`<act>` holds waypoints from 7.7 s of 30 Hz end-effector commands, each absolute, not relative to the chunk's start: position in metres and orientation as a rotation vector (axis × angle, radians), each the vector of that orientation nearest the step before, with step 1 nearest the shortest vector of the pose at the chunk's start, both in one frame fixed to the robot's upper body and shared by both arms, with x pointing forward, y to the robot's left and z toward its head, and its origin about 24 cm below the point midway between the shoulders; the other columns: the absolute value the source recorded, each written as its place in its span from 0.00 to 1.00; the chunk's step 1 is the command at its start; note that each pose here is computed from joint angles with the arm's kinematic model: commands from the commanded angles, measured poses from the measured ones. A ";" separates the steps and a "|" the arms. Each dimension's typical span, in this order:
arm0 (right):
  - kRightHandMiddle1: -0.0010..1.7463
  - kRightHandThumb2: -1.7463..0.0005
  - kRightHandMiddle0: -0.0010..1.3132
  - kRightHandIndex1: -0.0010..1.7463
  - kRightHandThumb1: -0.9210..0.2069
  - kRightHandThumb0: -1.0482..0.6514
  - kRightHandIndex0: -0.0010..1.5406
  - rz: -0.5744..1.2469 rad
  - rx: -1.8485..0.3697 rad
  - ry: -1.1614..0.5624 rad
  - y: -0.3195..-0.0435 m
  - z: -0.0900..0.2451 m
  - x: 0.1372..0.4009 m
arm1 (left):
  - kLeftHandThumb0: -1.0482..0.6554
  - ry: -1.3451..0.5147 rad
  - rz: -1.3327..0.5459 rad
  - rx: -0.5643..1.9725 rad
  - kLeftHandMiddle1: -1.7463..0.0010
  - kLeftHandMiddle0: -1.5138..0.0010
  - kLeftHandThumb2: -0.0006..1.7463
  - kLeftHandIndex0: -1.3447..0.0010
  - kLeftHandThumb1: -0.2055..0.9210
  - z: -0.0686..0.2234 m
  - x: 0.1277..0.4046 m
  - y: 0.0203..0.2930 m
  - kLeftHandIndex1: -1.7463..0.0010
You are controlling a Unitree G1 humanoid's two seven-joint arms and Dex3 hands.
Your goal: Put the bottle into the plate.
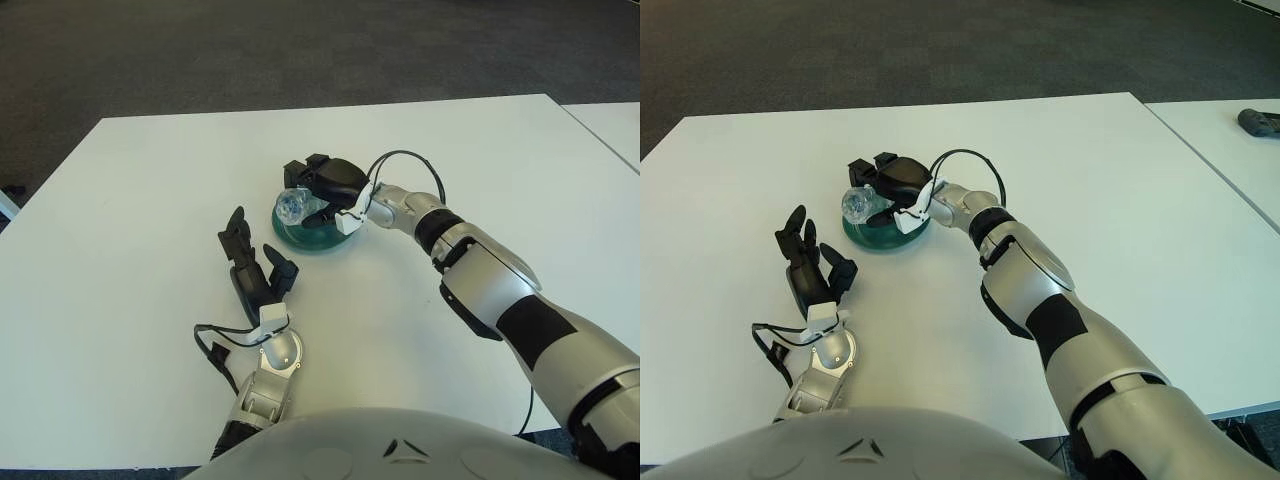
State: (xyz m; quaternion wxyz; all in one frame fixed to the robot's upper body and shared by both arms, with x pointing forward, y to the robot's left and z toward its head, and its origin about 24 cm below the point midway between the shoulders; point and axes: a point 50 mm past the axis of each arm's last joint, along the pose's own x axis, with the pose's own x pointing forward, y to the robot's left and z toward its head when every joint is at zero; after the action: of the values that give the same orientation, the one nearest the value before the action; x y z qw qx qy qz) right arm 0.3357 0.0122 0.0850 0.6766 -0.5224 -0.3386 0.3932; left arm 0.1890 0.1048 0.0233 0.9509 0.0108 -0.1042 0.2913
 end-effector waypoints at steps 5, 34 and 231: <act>0.71 0.49 0.09 0.53 0.00 0.05 0.20 0.862 -1.181 -0.750 0.008 0.088 0.340 | 0.13 -0.171 0.656 -0.096 1.00 0.72 0.61 1.00 1.00 0.025 0.187 0.095 0.57; 0.00 0.42 0.00 0.00 0.00 0.00 0.00 0.805 -1.182 -0.805 -0.006 0.083 0.340 | 0.15 -0.166 0.691 -0.122 1.00 0.74 0.60 1.00 1.00 0.023 0.192 0.114 0.58; 0.61 0.62 0.07 0.42 0.08 0.21 0.28 0.354 0.225 -0.014 -0.169 -0.034 0.254 | 0.24 0.004 0.591 -0.086 0.54 0.66 0.35 0.80 0.94 0.003 0.121 0.191 0.38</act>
State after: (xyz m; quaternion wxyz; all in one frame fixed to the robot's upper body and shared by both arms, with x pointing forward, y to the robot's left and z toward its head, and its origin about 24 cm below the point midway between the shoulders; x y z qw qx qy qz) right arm 0.2768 -0.1487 -0.0030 0.9690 0.1021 -0.0754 0.2120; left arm 0.1205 0.1984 0.0044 0.9571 -0.0250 -0.0012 0.2888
